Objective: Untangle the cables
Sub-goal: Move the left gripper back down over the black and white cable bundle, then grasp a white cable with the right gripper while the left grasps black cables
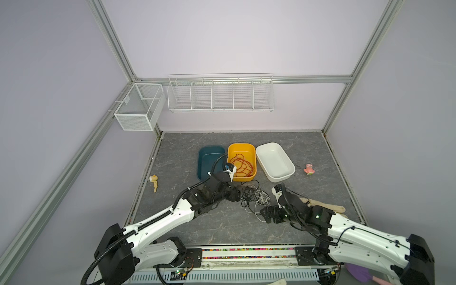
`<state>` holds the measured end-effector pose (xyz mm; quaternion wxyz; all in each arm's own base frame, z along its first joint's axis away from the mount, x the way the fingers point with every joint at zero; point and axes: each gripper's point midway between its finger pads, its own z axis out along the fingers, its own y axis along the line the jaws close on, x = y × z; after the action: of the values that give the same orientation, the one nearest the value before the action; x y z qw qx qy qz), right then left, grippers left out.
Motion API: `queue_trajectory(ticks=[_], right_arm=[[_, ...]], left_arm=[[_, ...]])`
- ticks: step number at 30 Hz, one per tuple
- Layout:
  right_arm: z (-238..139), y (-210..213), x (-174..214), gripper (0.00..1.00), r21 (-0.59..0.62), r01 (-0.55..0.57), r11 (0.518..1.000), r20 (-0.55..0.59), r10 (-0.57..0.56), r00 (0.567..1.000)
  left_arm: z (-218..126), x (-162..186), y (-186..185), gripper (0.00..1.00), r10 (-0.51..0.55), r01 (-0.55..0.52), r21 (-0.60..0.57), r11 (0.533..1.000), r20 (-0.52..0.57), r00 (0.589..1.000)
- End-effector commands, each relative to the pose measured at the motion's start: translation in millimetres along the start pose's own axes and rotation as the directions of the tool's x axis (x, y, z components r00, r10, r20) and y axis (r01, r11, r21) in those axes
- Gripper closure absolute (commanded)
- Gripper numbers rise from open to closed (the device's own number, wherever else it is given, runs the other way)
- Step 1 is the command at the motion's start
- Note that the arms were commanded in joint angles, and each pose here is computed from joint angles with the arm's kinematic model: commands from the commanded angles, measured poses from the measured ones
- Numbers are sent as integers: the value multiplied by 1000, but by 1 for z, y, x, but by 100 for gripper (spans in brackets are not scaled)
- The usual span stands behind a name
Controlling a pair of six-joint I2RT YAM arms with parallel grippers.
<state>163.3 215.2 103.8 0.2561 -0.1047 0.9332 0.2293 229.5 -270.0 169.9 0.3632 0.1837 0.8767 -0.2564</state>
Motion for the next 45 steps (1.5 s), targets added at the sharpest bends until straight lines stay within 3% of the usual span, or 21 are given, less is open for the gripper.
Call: queue_trajectory(ticks=[1,7,17,23,30,45], right_arm=[[-2,16,-11,3,-49,-8,999,17,9,1000],[2,19,-16,6,-35,14,999,3,-14,1000],[10,20,-24,23,-40,11,999,-36,-13,999],[17,11,-25,31,-14,-30,999,-80,29,996],[27,16,-36,50,-30,-34,999,-99,31,995],[63,5,-52,65,17,-41,999,-155,43,987]], left_arm=[[-2,16,2,24,-126,126,2,992,-3,992],[10,52,-5,25,-183,184,39,982,-32,983],[30,91,-16,26,-182,187,27,982,-133,974],[38,98,-18,27,-193,199,27,980,-138,971],[45,105,-14,27,-199,203,12,979,-148,969],[57,116,-13,29,-206,211,7,978,-172,963]])
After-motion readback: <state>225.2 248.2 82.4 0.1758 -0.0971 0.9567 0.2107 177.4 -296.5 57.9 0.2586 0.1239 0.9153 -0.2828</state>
